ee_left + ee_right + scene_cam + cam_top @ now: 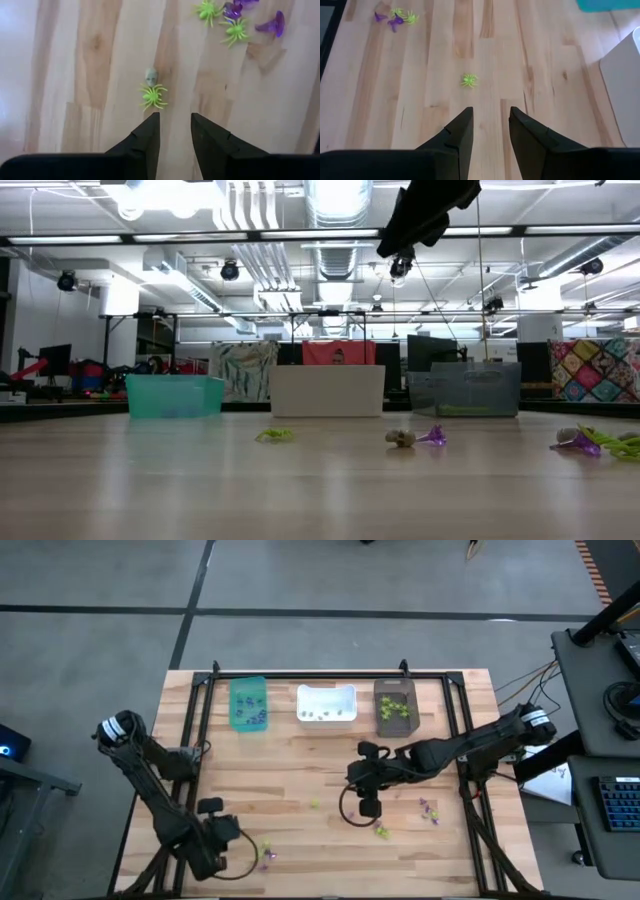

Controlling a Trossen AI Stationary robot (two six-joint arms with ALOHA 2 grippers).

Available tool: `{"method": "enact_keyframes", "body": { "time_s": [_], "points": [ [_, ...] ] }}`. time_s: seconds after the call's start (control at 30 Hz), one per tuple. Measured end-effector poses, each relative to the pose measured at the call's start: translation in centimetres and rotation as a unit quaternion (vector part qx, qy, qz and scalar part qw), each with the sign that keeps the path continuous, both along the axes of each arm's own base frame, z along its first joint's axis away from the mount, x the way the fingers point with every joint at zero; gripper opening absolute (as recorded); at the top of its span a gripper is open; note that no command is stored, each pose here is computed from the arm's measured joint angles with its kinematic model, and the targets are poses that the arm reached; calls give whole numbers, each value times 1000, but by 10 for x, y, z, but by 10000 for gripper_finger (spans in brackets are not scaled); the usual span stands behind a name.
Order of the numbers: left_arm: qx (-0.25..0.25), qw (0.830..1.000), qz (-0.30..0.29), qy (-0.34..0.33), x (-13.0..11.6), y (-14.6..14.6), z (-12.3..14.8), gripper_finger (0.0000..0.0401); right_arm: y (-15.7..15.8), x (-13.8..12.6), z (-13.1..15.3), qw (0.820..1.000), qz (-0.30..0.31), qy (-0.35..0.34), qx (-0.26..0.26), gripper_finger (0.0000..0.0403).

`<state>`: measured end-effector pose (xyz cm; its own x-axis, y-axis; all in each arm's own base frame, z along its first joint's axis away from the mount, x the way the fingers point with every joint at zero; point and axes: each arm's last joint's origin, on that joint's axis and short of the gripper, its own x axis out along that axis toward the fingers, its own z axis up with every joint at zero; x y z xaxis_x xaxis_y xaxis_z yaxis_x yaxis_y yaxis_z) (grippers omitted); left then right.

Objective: Sort Halloween decoration
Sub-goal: Put the green spider toy into the black bin

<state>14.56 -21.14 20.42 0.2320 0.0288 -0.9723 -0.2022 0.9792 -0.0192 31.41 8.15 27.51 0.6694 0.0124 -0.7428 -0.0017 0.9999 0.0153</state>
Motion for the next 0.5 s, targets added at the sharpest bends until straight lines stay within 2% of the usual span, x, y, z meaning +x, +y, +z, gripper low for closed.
{"method": "enact_keyframes", "body": {
  "time_s": [0.17,0.5],
  "points": [
    [22,1000,12,-15,-3,-6,-8,109,1,2,-7,1000,0,9,-4,116],
    [65,998,16,13,3,-16,-38,126,1,6,-13,1000,0,19,-7,110]
  ]
}}
